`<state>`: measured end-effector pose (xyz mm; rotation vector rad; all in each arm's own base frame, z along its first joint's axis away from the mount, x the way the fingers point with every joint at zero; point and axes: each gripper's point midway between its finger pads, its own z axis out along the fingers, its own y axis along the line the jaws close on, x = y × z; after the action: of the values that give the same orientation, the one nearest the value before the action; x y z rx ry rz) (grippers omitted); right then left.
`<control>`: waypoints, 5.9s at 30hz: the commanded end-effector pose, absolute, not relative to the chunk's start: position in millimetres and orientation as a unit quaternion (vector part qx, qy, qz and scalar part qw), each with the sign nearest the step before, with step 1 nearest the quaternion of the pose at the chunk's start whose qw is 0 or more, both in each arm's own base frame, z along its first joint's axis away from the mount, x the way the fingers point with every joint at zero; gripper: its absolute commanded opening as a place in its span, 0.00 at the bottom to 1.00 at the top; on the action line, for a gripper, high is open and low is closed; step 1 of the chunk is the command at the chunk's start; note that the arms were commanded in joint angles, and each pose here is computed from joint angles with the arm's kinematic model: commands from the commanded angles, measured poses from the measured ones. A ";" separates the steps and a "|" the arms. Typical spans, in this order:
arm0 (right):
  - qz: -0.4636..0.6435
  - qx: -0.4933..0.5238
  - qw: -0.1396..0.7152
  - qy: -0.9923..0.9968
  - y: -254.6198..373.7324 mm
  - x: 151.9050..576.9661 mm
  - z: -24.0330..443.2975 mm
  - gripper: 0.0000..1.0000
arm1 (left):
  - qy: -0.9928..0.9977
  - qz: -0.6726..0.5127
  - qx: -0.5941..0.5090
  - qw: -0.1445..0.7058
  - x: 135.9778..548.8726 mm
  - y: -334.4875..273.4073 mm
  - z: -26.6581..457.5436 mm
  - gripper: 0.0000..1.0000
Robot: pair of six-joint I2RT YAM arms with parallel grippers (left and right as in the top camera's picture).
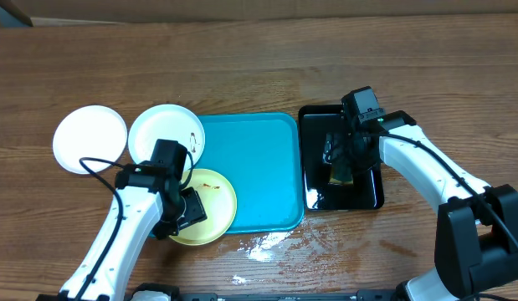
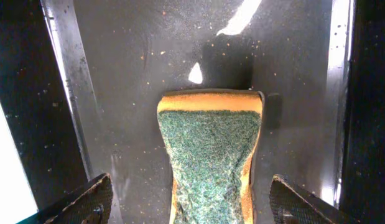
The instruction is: Clean dirty plates on tray and stack at the side
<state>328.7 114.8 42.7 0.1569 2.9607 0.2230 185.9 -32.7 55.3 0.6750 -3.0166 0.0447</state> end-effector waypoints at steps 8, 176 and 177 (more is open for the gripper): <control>0.070 0.054 0.085 0.992 113.9 328.9 41.4 0.82 | -0.966 0.002 0.252 0.057 185.7 -29.6 24.2 0.64; 0.073 0.052 0.093 0.992 115.1 333.0 42.2 0.90 | -0.986 0.033 -0.080 -0.144 303.3 -64.6 22.7 0.24; 0.073 0.052 0.093 0.992 115.2 333.1 42.2 0.88 | -0.985 0.034 -0.081 -0.147 304.3 -65.0 23.0 0.24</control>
<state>331.3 115.6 43.4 0.1556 2.9497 0.2286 293.5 -64.2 18.5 -0.1525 -3.3921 0.1577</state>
